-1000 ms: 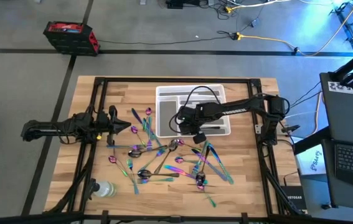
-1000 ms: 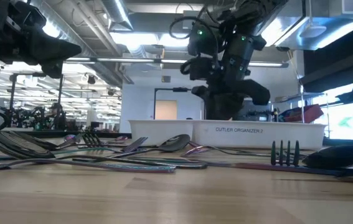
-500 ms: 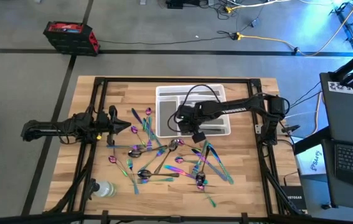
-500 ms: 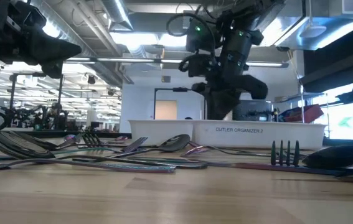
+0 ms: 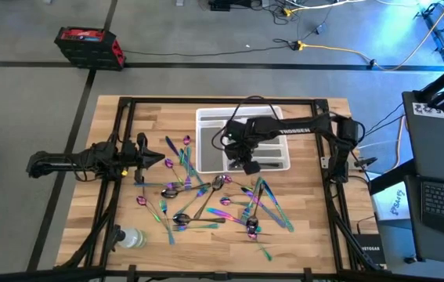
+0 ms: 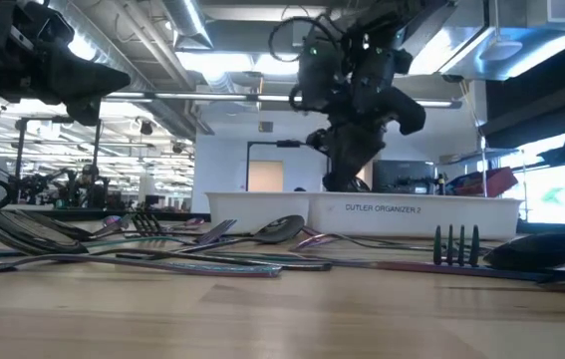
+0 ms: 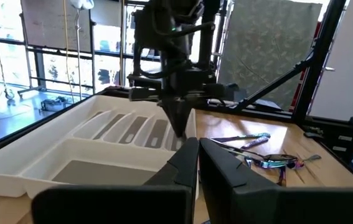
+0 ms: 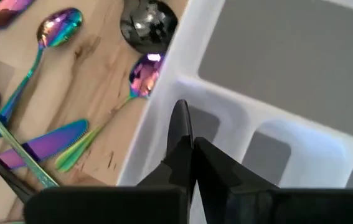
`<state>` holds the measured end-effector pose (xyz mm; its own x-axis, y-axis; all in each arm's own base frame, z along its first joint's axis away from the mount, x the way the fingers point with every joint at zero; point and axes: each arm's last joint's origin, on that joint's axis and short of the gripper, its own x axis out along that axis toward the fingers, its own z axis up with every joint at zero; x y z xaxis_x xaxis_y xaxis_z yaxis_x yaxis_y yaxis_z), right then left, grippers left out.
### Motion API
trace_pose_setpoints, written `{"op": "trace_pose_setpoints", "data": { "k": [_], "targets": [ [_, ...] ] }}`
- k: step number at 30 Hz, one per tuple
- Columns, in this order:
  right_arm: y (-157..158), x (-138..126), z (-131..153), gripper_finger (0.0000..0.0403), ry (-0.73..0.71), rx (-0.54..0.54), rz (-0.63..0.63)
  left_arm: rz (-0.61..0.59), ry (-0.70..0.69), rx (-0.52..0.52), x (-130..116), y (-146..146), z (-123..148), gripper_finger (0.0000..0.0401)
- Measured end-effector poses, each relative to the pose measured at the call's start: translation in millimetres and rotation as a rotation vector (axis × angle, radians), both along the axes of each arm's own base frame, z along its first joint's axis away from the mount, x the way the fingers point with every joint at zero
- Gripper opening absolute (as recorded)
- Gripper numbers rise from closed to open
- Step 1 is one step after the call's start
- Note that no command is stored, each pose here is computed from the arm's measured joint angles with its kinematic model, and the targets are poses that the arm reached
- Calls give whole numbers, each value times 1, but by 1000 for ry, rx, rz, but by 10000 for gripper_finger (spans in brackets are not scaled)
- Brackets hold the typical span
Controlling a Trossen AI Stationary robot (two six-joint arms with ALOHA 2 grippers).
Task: Sort silverware
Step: Put the black spoon into the tray organizer
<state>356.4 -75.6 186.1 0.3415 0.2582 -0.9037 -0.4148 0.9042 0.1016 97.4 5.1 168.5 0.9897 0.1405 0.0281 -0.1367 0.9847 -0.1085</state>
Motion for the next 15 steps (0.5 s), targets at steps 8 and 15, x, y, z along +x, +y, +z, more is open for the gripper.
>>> {"op": "trace_pose_setpoints", "data": {
  "k": [8,15],
  "targets": [
    [-1,-4,-6,5,-3,38,44,0,0,0,0,0,0,0],
    [5,-2,-5,27,-5,33,58,0,0,0,0,0,0,0]
  ]
}}
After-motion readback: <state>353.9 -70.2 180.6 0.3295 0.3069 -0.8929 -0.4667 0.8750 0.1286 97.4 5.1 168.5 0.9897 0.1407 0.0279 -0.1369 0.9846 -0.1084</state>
